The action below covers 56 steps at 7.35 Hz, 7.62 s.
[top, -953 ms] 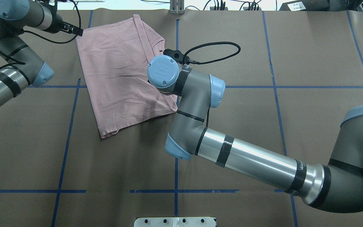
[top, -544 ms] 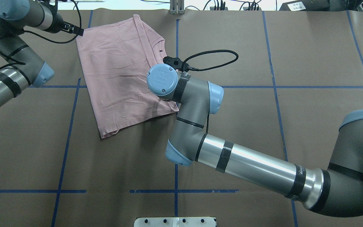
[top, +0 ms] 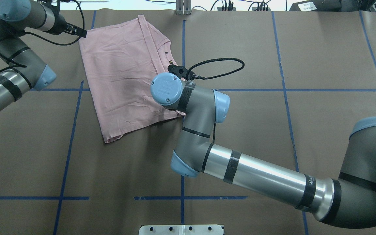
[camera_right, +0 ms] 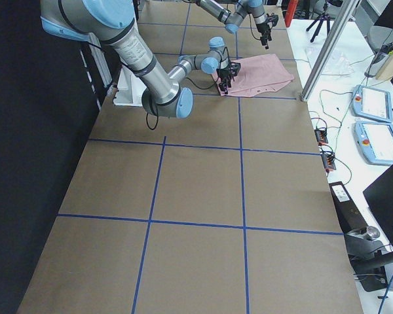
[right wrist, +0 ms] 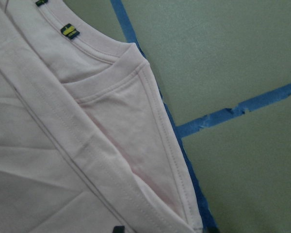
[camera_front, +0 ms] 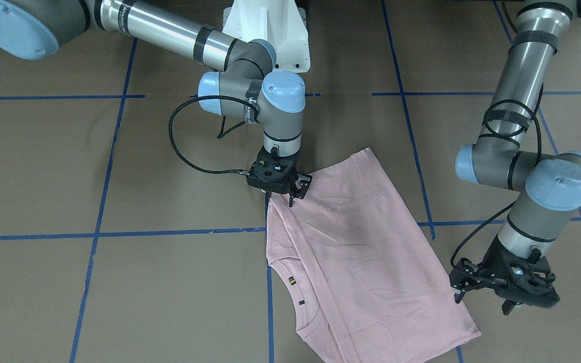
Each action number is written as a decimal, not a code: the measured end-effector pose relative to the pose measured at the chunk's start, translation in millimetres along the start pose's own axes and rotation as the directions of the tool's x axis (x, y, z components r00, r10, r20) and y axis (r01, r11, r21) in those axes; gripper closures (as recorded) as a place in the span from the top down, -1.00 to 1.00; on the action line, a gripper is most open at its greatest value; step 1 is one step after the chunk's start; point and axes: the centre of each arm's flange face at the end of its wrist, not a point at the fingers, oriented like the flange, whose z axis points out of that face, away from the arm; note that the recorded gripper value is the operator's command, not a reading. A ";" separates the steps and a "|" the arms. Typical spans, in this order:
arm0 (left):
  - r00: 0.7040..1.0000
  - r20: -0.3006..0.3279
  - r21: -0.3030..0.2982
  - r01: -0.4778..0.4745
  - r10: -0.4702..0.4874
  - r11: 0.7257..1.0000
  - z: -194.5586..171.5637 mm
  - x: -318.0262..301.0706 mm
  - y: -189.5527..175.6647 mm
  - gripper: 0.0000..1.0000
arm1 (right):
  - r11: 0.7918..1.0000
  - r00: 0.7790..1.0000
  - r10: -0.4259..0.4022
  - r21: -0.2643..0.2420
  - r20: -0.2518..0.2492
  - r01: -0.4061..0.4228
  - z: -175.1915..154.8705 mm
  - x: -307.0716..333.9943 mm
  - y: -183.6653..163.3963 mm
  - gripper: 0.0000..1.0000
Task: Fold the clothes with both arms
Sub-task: 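Reach the right gripper to the middle of the folded shirt, then pull the shirt toward the robot and straighten it with the right gripper, then lower both grippers to the shirt edge nearest the robot, then grasp the near edge of the shirt with both grippers, then lift the near edge with both grippers and fold it over farther away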
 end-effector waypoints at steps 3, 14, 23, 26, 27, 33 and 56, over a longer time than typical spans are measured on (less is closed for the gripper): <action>1.000 -0.001 -0.001 -0.001 0.001 1.000 -1.5 -2.7 6.6 1.00 | 1.000 1.000 0.026 -0.004 -0.006 -0.026 3.0 2.1 5.2 -1.00; 0.999 -0.034 0.025 0.010 -0.009 1.000 -14.6 19.1 1.7 1.00 | 1.000 0.998 0.013 0.008 0.067 -0.014 -65.7 144.5 58.1 -1.00; 0.892 -0.248 -0.207 0.333 -0.379 0.920 -147.6 258.1 191.0 1.00 | 0.999 0.996 0.044 0.026 0.077 -0.046 -94.3 176.5 170.0 -1.00; 0.861 -0.126 -0.320 0.434 -0.492 0.842 -208.9 343.3 303.0 0.50 | 0.999 0.996 0.045 0.027 0.076 -0.047 -93.9 177.1 169.1 -1.00; 0.857 -0.075 -0.335 0.460 -0.510 0.822 -210.6 358.7 327.0 0.33 | 0.999 0.996 0.045 0.027 0.075 -0.047 -93.7 177.2 169.1 -1.00; 0.863 0.009 -0.344 0.478 -0.506 0.808 -191.8 366.1 355.1 0.27 | 0.998 0.996 0.046 0.030 0.075 -0.049 -93.5 177.9 167.2 -1.00; 0.901 -0.080 -0.397 0.362 -0.425 0.843 -355.6 385.6 236.1 -1.00 | 1.000 1.000 -0.020 0.004 0.003 0.020 -243.4 206.5 145.2 -1.00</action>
